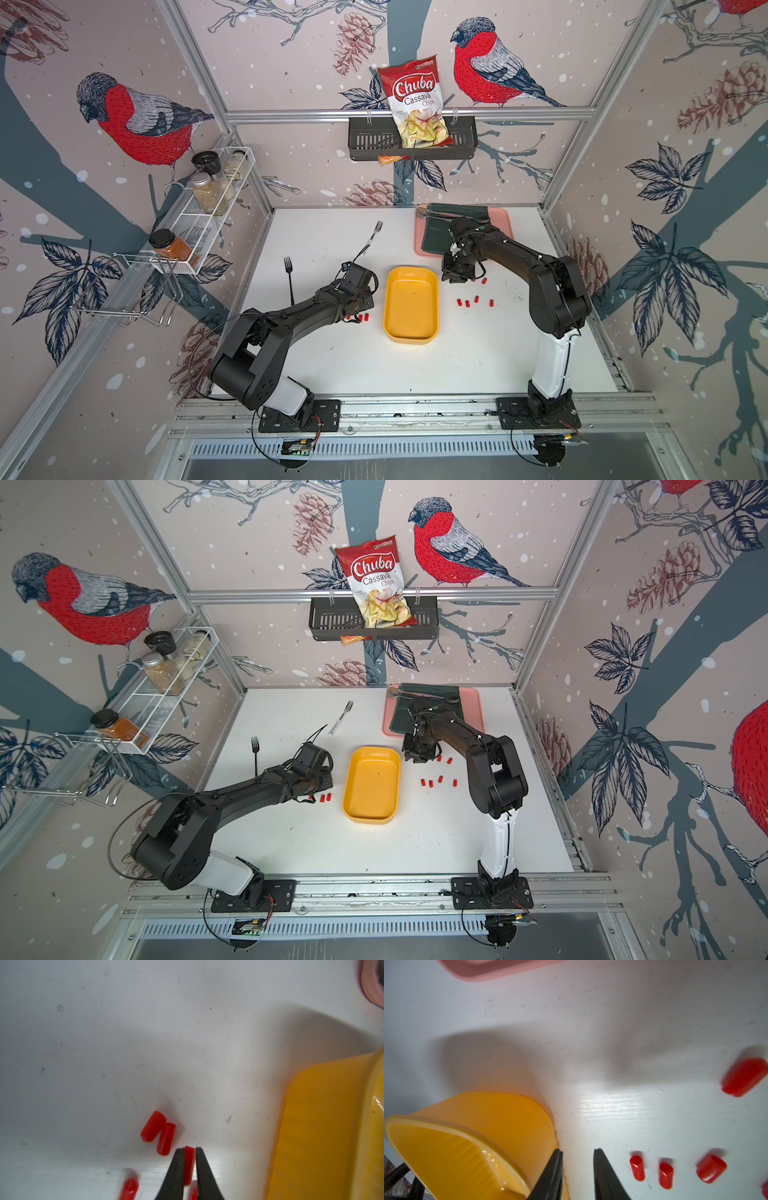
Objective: Take the screw protection sleeves out of the storage box
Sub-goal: Place the screw protection sleeve at the center of the board.
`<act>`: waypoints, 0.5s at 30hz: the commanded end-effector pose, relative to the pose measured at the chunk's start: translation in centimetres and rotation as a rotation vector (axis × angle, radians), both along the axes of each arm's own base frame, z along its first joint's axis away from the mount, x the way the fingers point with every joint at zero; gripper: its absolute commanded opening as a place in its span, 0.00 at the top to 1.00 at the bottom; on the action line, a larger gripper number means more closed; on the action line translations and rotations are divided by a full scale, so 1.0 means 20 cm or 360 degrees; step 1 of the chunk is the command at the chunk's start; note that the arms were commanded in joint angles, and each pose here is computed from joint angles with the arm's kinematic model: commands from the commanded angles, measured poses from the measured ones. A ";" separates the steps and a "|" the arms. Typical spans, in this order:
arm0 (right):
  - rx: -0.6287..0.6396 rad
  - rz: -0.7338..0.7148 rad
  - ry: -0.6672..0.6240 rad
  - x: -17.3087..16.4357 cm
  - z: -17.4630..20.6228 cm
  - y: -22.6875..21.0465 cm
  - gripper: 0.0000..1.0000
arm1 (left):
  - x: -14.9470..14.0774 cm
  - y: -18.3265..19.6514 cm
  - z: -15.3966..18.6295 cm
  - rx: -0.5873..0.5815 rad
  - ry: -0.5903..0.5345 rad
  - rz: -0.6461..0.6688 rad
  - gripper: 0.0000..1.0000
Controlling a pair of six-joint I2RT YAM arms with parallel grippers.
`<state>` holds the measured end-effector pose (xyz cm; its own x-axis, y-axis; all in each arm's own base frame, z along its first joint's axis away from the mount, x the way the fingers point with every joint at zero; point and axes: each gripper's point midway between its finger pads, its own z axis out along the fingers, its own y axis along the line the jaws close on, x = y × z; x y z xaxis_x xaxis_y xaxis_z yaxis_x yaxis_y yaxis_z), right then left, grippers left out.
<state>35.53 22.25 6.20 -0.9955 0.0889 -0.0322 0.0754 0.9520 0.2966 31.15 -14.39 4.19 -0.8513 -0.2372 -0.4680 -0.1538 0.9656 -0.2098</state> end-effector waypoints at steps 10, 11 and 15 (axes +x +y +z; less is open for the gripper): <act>-0.0020 0.0029 -0.0024 -0.01 0.03 -0.01 0.69 | 0.03 -0.04 0.06 -0.0048 -0.0057 -0.0029 0.80; -0.0023 0.0027 -0.0024 -0.01 0.03 -0.02 0.69 | 0.04 -0.04 0.07 -0.0055 -0.0062 -0.0027 0.80; -0.0023 0.0026 -0.0024 -0.01 0.02 -0.02 0.69 | 0.04 -0.05 0.12 -0.0089 -0.0094 -0.0024 0.80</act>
<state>35.33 22.10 6.48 -0.9965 0.0731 -0.0411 0.0578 0.9539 0.2945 31.44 -14.94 5.49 -0.8411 -0.2453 -0.4820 -0.1380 0.9591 -0.2472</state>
